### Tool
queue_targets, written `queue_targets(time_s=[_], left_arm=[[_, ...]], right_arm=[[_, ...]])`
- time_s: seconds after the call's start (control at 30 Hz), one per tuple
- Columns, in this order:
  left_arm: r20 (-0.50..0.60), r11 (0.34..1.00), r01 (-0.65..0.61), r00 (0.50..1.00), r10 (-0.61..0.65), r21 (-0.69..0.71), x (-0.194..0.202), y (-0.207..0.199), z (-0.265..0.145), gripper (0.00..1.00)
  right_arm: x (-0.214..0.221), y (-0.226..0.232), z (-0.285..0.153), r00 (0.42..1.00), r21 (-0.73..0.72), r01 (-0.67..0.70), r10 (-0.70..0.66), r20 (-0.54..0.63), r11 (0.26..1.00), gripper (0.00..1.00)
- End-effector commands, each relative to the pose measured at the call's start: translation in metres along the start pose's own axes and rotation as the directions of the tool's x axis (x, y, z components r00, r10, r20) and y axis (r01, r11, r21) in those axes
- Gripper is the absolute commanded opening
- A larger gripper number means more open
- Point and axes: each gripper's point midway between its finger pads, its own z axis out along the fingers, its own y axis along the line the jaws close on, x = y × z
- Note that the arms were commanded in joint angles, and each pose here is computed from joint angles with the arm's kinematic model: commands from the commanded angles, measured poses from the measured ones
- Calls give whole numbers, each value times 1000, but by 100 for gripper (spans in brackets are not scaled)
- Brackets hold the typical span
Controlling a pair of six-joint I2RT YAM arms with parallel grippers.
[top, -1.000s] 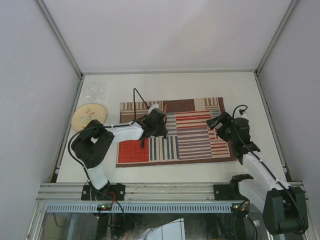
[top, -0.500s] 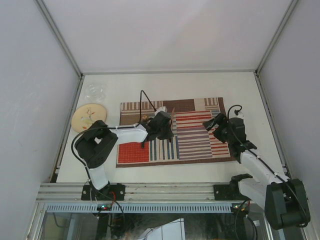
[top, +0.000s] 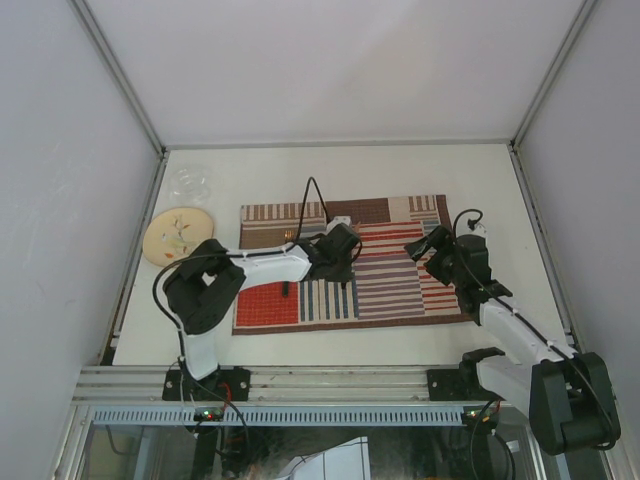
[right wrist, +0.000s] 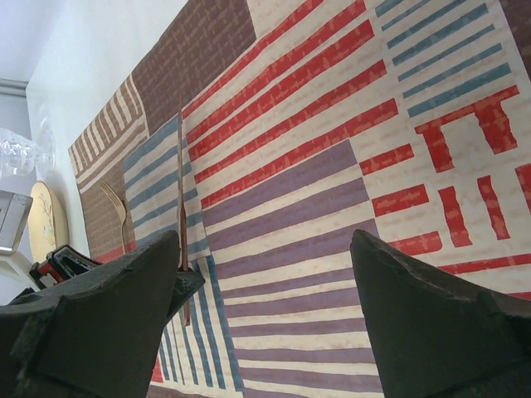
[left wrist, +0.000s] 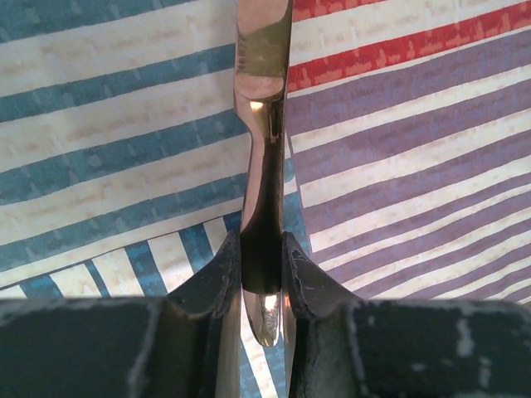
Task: Set the dinner table for one person
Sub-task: Place the knife on the napkin.
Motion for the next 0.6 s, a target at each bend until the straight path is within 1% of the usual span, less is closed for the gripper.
queue_targets(time_s=[0.0, 0.13, 0.2, 0.5, 0.57], left_arm=[[18, 997, -69, 997, 70, -42, -13, -2, 2, 0], [-28, 993, -97, 995, 95, -67, -9, -1, 9, 0], [-44, 988, -133, 991, 130, -77, -7, 1, 13, 0], [-62, 985, -137, 989, 131, -103, -2, 7, 16, 0], [-67, 985, -136, 989, 129, -110, -1, 8, 17, 2]], right_arm=[[-16, 23, 1, 999, -69, 13, -9, 49, 998, 84], [-15, 23, 1, 999, -70, 13, -10, 48, 997, 84], [-15, 24, 1, 999, -72, 13, -10, 47, 997, 84], [-12, 26, 3, 999, -81, 10, -7, 38, 997, 84], [-12, 27, 4, 999, -83, 11, -8, 35, 997, 83]])
